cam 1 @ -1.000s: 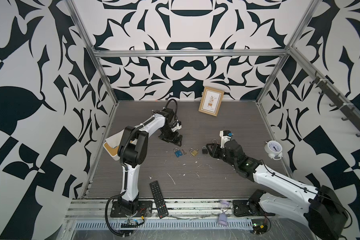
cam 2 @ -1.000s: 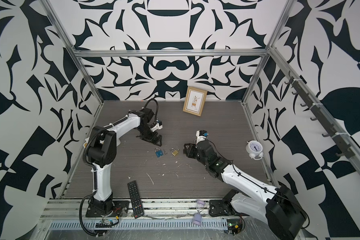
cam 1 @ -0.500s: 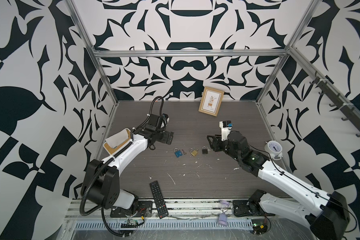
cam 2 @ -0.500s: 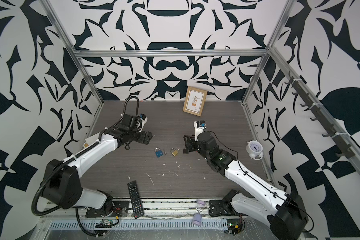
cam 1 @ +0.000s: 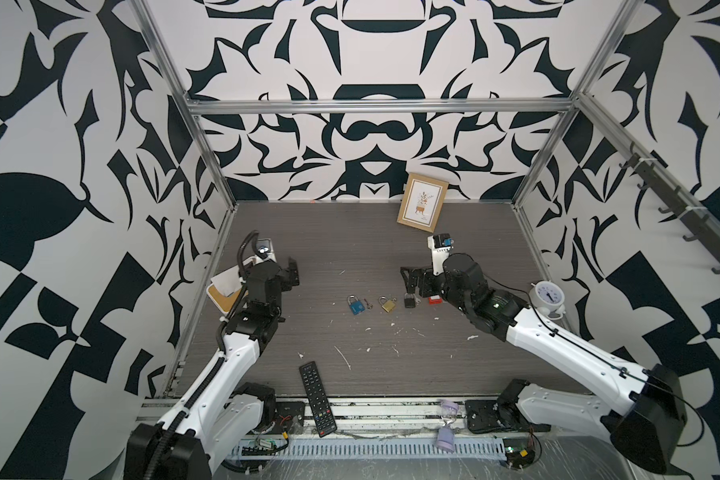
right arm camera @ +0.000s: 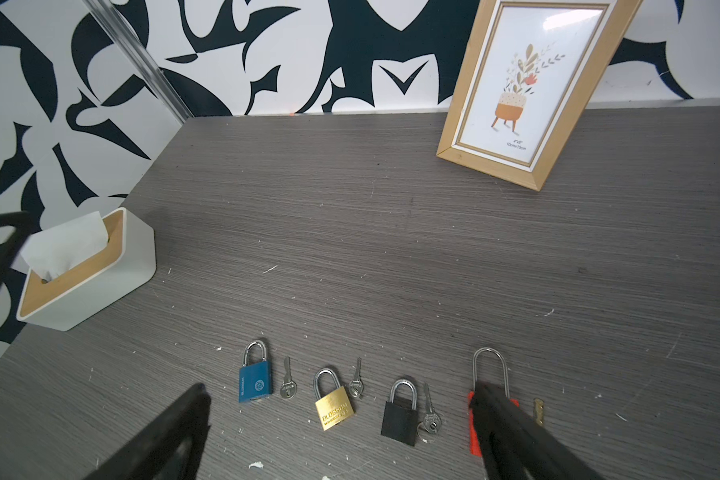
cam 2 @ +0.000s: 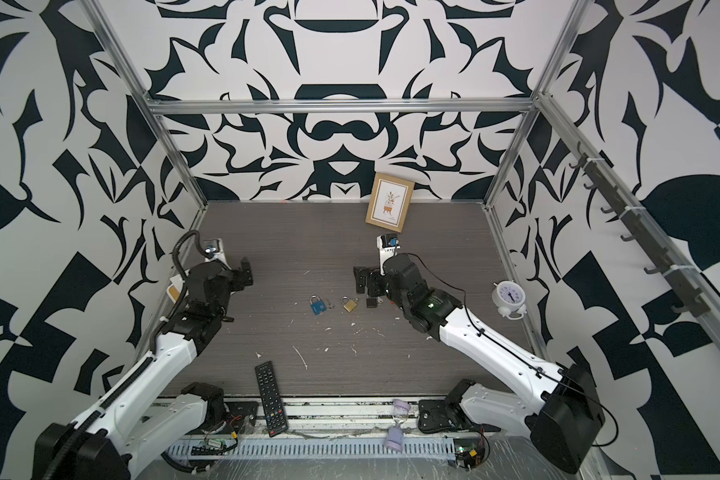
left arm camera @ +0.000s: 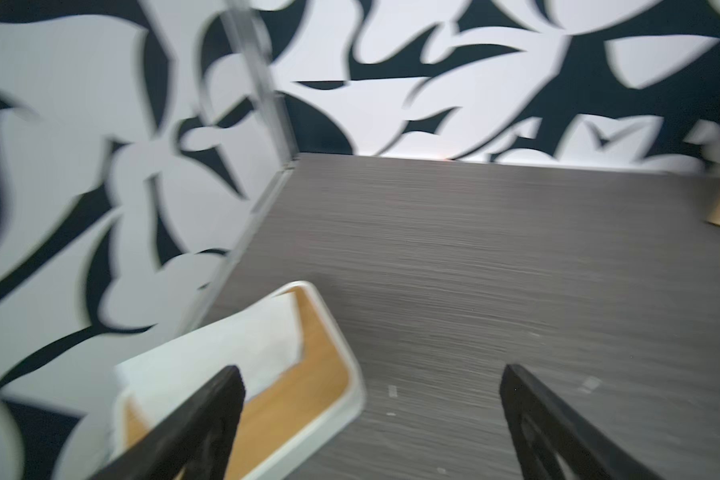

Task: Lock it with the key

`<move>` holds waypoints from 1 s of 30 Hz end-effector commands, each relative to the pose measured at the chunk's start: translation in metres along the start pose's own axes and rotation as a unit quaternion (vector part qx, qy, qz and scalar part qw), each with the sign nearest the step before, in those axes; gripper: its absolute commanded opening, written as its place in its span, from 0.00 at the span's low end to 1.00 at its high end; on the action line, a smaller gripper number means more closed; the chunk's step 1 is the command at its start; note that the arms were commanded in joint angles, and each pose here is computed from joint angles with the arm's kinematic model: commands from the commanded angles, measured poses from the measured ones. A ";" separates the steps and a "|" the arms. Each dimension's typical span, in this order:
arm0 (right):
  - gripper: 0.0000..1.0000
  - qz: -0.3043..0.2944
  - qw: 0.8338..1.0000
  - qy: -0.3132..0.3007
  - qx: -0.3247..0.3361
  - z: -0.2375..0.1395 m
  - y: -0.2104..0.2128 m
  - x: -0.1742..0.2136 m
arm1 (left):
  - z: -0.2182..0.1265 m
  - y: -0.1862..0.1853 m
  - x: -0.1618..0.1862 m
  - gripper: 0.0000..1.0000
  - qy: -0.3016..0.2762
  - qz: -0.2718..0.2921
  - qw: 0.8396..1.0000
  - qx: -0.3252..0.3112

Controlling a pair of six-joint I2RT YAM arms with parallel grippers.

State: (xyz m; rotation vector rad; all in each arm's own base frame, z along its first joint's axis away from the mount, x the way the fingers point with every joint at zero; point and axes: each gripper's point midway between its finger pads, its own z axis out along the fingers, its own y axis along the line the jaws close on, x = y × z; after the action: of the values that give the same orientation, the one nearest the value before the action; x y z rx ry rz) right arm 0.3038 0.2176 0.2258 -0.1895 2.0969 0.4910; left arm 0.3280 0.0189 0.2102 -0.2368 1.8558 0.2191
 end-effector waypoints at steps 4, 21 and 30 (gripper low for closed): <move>1.00 -0.024 0.998 -0.059 0.030 0.003 -0.001 -0.014 | -0.001 0.044 0.035 0.99 -0.109 -0.101 0.988 -0.031; 1.00 -0.064 0.985 -0.159 0.030 0.004 0.006 -0.025 | 0.056 0.004 0.084 0.99 -0.056 -0.061 0.996 0.037; 1.00 -0.073 0.980 -0.179 0.040 -0.007 0.012 -0.033 | 0.057 0.003 0.084 0.99 -0.053 -0.059 0.996 0.040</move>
State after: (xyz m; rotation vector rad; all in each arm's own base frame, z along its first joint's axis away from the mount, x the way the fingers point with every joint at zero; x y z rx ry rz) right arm 0.3079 0.2314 0.2296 -0.2492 1.8200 0.3415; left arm 0.3513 0.0341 0.1018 -0.2872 1.7801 0.0865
